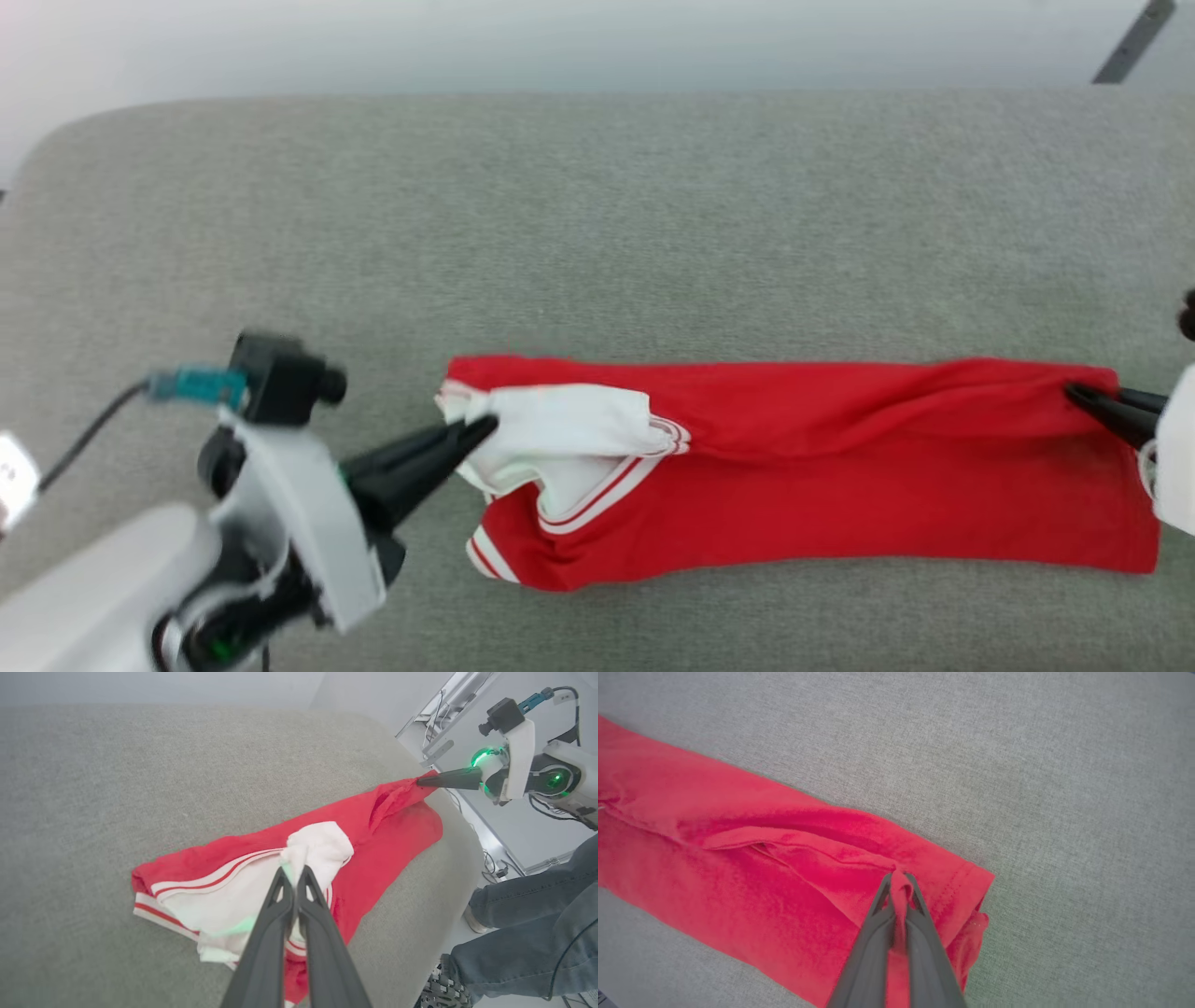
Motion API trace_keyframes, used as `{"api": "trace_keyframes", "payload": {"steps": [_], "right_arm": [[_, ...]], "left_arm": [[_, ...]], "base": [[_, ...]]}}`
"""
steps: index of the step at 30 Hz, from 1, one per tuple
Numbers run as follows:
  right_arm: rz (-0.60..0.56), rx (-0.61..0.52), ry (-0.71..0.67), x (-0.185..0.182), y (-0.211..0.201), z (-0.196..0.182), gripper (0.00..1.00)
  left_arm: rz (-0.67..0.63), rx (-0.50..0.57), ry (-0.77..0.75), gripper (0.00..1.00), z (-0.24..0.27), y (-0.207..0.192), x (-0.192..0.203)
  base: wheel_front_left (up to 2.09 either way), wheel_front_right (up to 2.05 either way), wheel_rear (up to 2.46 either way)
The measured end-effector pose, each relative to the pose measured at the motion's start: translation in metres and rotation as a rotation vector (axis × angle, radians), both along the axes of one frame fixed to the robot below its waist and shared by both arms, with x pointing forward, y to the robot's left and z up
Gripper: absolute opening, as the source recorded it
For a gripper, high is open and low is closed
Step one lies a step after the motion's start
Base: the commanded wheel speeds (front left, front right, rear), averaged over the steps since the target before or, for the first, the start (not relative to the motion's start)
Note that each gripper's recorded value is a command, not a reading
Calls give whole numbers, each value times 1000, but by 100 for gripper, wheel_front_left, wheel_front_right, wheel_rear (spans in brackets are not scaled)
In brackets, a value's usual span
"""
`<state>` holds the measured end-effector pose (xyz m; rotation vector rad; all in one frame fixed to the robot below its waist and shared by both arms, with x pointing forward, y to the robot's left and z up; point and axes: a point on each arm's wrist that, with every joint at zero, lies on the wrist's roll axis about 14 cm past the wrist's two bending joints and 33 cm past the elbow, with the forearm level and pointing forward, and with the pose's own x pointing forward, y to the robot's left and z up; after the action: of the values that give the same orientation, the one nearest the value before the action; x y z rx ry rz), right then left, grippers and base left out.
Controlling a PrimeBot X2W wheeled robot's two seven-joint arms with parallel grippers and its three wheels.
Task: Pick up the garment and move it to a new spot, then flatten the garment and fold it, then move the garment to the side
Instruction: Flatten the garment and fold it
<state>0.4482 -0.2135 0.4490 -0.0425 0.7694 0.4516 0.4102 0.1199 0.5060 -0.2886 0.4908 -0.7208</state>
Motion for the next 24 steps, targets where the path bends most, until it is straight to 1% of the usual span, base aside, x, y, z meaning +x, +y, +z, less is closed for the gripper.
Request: {"api": "trace_keyframes", "payload": {"steps": [4, 7, 10, 12, 17, 18, 19, 20, 21, 22, 23, 24], "right_arm": [[-32, 15, 2, -2, -7, -4, 0], [-46, 18, 38, -7, -8, -17, 0], [-56, 14, 67, -10, -7, -32, 0], [-72, 33, 68, -6, -5, -37, 0], [-93, 44, 80, -2, -5, -51, 0], [-96, 45, 77, 0, -5, -51, 0], [-99, 49, 72, 1, -5, -52, 0], [-108, 57, 61, 4, -5, -50, 4], [-116, 67, 50, 6, -5, -48, 28], [-123, 76, 40, 7, -5, -46, 47], [-125, 83, 33, 8, -4, -43, 88], [-126, 90, 22, 9, -4, -40, 100]], "left_arm": [[49, -52, 30, 0, -5, 7, -20], [55, -55, 94, 0, -26, 4, -35], [90, -41, 129, 0, -48, 5, -34], [110, -25, 146, 0, -63, 6, -33], [149, -34, 190, 0, -87, 3, -28], [161, -36, 190, 9, -90, 5, -26], [170, -44, 186, 28, -91, 5, -24], [179, -50, 179, 47, -91, 6, -21], [189, -56, 172, 88, -90, 6, -19], [196, -62, 162, 100, -88, 7, -18], [205, -68, 153, 100, -86, 8, -17], [213, -74, 141, 100, -84, 9, -16]], "base": [[0, 0, 0], [0, 0, 0], [0, 0, 0], [0, 0, 0], [0, 0, 0], [0, 0, 0], [0, 0, 0], [0, 0, 0], [0, 0, 0], [0, 0, 0], [0, 0, 0], [0, 0, 0]]}}
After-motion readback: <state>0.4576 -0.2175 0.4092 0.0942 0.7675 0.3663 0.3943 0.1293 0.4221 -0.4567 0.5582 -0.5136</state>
